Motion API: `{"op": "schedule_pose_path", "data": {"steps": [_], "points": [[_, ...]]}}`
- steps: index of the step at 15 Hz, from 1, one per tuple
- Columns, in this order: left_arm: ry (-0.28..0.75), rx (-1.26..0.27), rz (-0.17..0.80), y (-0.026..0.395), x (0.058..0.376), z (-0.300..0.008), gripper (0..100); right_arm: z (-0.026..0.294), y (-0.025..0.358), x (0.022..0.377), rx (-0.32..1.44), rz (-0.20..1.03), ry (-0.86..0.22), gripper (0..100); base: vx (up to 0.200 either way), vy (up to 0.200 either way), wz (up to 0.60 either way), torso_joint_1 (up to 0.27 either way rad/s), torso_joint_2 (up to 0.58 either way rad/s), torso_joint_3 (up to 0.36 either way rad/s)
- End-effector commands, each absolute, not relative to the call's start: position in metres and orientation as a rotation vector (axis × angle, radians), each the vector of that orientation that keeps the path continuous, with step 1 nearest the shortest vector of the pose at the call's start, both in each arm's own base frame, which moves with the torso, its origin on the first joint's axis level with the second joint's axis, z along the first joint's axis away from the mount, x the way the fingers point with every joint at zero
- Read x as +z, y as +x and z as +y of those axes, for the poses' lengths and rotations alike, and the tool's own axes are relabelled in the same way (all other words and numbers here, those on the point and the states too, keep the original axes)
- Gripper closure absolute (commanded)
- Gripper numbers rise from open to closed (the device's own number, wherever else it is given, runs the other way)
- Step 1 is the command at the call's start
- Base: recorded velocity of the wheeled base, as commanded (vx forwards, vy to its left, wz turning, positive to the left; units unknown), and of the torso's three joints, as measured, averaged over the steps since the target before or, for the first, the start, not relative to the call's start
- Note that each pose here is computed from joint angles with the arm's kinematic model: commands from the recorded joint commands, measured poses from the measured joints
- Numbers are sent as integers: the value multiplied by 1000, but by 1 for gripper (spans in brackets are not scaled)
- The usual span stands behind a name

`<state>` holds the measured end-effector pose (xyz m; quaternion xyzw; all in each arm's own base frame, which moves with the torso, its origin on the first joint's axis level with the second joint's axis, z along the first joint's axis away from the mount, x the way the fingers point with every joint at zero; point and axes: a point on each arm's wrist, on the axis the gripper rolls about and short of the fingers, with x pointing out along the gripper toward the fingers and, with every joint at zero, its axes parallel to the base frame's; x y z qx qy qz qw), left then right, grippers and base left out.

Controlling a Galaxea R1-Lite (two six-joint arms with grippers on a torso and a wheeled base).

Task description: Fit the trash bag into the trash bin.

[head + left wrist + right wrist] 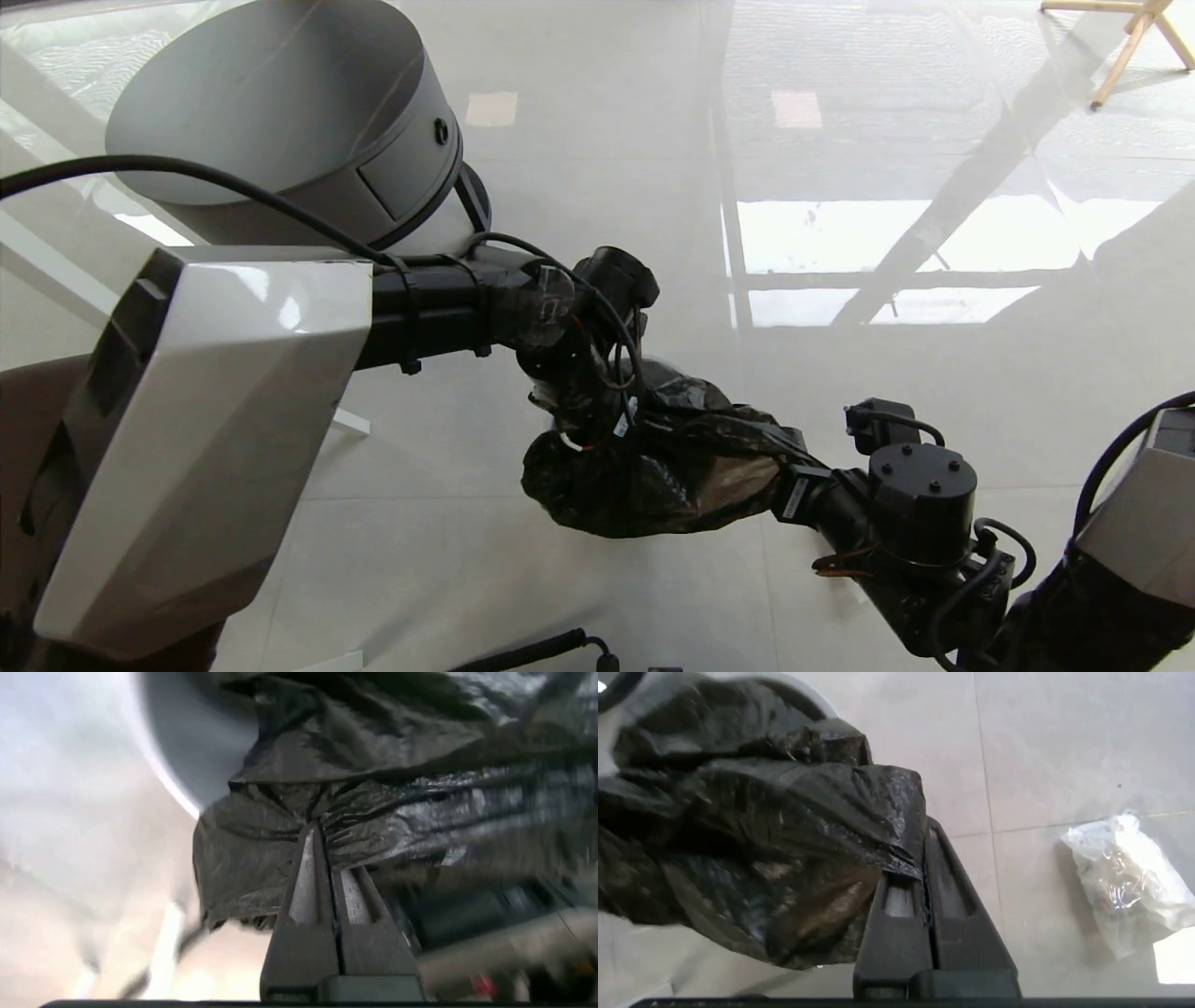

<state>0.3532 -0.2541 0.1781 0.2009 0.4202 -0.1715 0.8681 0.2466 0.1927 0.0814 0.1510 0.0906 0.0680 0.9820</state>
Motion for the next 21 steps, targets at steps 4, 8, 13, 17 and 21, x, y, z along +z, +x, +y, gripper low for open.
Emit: {"op": "schedule_pose_path", "data": {"steps": [4, 8, 13, 17, 21], "points": [[425, -366, 825, 364, 173, -256, 100, 194, 262, 64, 105, 200, 273, 100, 0, 0, 0, 0, 0, 0], [424, -365, 822, 364, 175, -255, 100, 192, 258, 58, 106, 214, 261, 100, 0, 0, 0, 0, 0, 0], [407, -368, 787, 373, 165, -262, 100, 198, 266, 37, 111, 190, 256, 100, 0, 0, 0, 0, 0, 0], [401, -368, 771, 371, 172, -260, 100, 199, 264, 30, 119, 187, 236, 100, 0, 0, 0, 0, 0, 0], [402, -374, 746, 366, 187, -255, 100, 202, 259, 22, 133, 211, 219, 100, 0, 0, 0, 0, 0, 0]]}}
